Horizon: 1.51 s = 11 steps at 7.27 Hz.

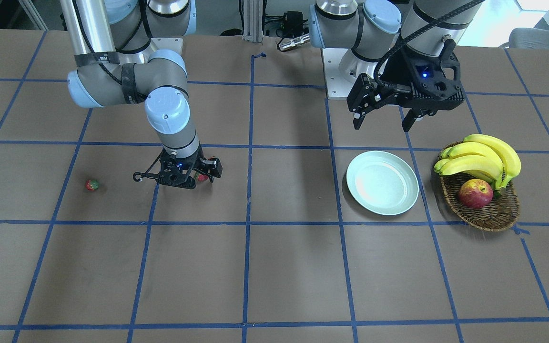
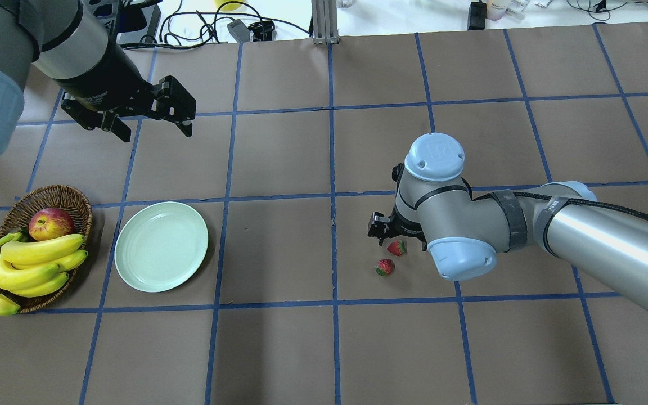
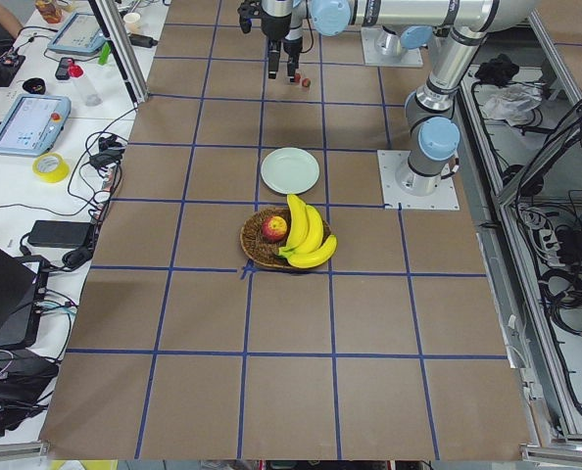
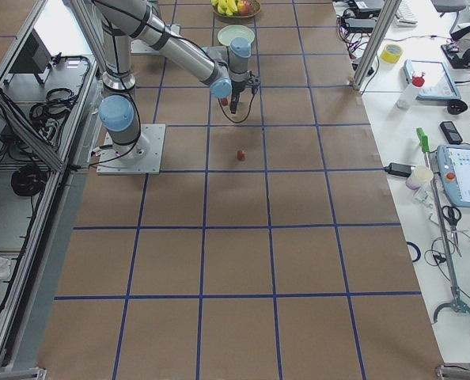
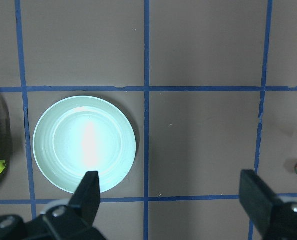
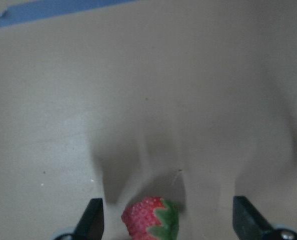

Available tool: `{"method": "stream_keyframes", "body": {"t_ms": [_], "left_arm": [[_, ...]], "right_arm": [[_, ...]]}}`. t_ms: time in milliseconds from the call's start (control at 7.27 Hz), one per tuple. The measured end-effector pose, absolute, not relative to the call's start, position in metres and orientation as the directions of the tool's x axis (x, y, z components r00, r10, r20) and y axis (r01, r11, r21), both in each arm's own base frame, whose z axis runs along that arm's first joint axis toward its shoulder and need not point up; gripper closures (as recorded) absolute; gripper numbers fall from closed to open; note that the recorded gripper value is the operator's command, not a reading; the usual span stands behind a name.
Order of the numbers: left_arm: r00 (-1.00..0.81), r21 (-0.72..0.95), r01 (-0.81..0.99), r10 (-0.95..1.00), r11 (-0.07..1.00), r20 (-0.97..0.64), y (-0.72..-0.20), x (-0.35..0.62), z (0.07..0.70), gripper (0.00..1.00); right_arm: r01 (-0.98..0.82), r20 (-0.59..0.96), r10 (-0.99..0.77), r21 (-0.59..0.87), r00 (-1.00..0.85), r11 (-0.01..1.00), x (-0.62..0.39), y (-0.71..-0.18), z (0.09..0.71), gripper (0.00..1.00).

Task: Collect all strawberries into plate
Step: 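Lower the right gripper and grasp one strawberry of the pair, then carry the strawberry toward the plate and release it beside the plate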

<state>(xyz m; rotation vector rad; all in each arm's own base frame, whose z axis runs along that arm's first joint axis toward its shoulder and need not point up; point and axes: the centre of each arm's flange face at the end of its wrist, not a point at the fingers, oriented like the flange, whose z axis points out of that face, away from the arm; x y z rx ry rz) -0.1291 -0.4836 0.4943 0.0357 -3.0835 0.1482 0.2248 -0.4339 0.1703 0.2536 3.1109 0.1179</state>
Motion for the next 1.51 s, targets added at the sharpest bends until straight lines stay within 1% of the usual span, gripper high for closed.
{"method": "stream_keyframes", "body": {"t_ms": [275, 550, 825, 963, 1100, 1238, 1375, 1513], "left_arm": [[-0.998, -0.096, -0.026, -0.021, 0.995, 0.056, -0.484, -0.129, 0.494, 0.0], [-0.998, -0.096, -0.026, -0.021, 0.995, 0.057, -0.484, -0.129, 0.494, 0.0], [-0.998, -0.096, -0.026, -0.021, 0.995, 0.057, -0.484, -0.129, 0.494, 0.0], [-0.998, -0.096, -0.027, -0.021, 0.995, 0.057, -0.484, -0.129, 0.494, 0.0], [-0.998, -0.096, -0.027, -0.022, 0.995, 0.057, -0.484, -0.129, 0.494, 0.0], [-0.998, -0.095, -0.027, -0.022, 0.995, 0.057, -0.485, -0.129, 0.494, 0.0], [-0.998, -0.095, -0.027, -0.022, 0.995, 0.057, -0.485, -0.129, 0.494, 0.0], [-0.998, -0.095, -0.027, -0.022, 0.995, 0.057, -0.485, -0.129, 0.494, 0.0]], "right_arm": [[0.164, -0.009, 0.166, 0.085, -0.986, 0.983, 0.227, -0.427, 0.166, 0.28], [0.166, -0.014, 0.167, 0.08, -0.986, 0.983, 0.228, -0.428, 0.167, 0.49], [0.16, -0.032, 0.163, 0.077, -0.986, 0.984, 0.23, -0.43, 0.169, 0.54], [0.158, -0.036, 0.161, 0.078, -0.986, 0.984, 0.23, -0.43, 0.169, 0.71], [0.153, -0.039, 0.157, 0.074, -0.987, 0.985, 0.231, -0.432, 0.17, 0.75], [0.136, -0.041, 0.139, 0.062, -0.989, 0.989, 0.231, -0.436, 0.175, 0.75], [0.115, -0.048, 0.117, 0.036, -0.992, 0.993, 0.233, -0.447, 0.187, 0.82], [0.111, -0.063, 0.112, 0.017, -0.992, 0.994, 0.238, -0.462, 0.204, 0.83]]}}
